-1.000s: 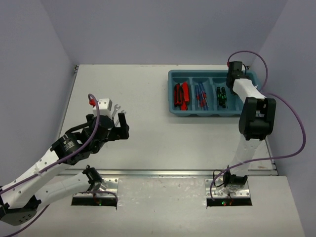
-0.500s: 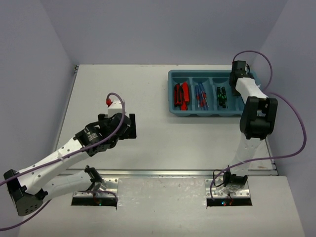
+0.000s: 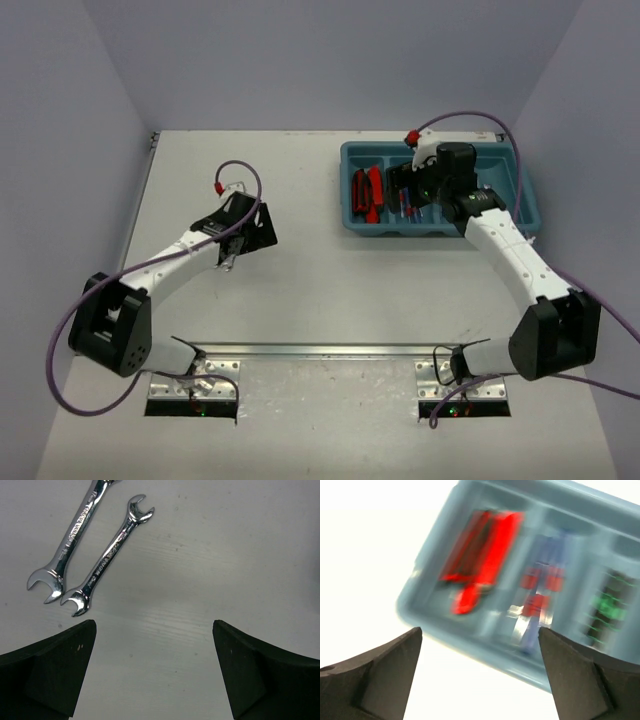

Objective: Sort the tools into containers

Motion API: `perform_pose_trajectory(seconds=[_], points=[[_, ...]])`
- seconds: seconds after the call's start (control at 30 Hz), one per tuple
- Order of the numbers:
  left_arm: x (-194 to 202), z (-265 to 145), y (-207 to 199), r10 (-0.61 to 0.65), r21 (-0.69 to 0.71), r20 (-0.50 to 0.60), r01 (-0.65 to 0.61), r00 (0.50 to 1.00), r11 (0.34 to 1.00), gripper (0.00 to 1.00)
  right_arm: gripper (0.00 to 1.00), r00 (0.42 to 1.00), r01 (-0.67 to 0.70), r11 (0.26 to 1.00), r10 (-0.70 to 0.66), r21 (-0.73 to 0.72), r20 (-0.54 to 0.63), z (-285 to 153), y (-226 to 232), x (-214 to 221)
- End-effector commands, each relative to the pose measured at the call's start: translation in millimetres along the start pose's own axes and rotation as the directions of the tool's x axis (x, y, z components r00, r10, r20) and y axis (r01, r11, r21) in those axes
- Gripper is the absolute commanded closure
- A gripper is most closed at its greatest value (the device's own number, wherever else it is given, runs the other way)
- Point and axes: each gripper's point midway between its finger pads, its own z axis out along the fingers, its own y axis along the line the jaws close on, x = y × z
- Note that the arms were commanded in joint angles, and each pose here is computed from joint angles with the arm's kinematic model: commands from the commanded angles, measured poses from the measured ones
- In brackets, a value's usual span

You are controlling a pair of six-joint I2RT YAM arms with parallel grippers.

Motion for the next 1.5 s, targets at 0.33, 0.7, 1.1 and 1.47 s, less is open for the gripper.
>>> perform_pose_trajectory(seconds=[0.33,0.7,1.1,1.47], points=[[-2,68,-9,0.144,0.144,-0.232,-0.112,0.962,0.983,0.00,0.01,0.982,0.125,0.909,-0.057,-0.399,0.177,-36,65,0],[10,101,14,0.268,0.071,-0.357,-0.261,0.895,0.963,0.00,0.01,0.971,0.164,0.915,-0.085,-0.369,0.222,-47,62,-5],[37,104,27,0.239,0.099,-0.439,-0.218,0.866,0.971,0.01,0.01,0.960,0.188,0.913,-0.092,-0.362,0.265,-54,64,-7],[99,89,41,0.183,0.103,-0.574,-0.150,0.798,0.983,0.53,0.01,0.959,0.178,0.920,-0.083,-0.348,0.271,-55,62,-9]])
